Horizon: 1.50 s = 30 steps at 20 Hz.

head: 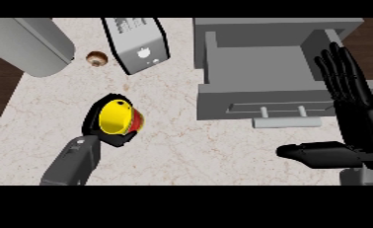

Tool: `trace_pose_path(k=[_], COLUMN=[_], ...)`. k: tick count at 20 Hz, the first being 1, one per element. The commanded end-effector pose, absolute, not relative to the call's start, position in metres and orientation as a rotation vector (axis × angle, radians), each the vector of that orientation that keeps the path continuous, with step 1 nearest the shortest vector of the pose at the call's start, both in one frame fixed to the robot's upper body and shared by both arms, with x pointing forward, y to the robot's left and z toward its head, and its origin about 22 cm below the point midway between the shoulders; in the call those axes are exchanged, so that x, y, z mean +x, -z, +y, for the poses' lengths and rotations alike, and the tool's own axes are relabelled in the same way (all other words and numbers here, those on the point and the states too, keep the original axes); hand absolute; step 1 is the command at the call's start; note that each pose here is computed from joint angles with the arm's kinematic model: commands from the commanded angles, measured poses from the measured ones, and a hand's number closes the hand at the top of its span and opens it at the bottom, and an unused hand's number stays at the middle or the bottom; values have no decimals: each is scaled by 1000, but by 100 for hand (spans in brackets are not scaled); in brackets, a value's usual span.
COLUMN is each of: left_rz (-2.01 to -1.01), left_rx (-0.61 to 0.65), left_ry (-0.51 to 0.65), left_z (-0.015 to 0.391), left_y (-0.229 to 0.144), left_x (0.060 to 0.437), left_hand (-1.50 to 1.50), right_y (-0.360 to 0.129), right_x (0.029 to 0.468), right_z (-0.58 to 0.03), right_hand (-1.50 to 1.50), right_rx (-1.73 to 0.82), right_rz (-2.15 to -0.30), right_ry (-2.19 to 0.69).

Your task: Pick up the cup, place it into the drawer and close the drawer

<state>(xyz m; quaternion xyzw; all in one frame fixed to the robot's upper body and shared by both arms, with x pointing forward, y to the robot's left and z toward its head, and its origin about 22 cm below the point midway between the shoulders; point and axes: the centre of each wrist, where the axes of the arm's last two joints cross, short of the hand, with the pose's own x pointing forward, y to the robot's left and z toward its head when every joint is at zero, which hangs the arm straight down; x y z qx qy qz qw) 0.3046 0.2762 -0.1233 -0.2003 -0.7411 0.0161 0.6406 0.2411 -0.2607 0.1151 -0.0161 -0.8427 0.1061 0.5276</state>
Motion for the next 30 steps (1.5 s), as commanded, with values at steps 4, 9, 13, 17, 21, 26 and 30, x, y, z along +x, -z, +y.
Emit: trace_pose_path(k=[4, 9, 13, 17, 21, 26, 30], left_rz=[-1934, -2013, -2091, -2092, -2143, -2176, -2176], left_rx=[-339, -206, -297, -357, -360, -369, -387], left_ry=[-288, -374, -351, -209, -133, -41, -15], left_z=[299, 309, 307, 287, 257, 215, 184], left_y=[136, 130, 107, 78, 33, -28, -63], left_x=[280, 282, 307, 337, 372, 389, 388], left_hand=[150, 150, 150, 150, 150, 150, 150], right_y=[-107, -109, -111, -103, -113, -106, -111], right_x=[239, 237, 238, 254, 238, 227, 231], right_z=[-272, -272, -281, -283, -283, -285, -305], right_hand=[-150, -150, -150, -150, -150, -150, -150], right_rx=[-49, -50, -64, -97, -98, -110, -104], right_rz=[-2011, -2015, -2009, -1995, -1999, -1984, -1994], right_ry=[-257, -257, -242, -231, -235, -228, -232])
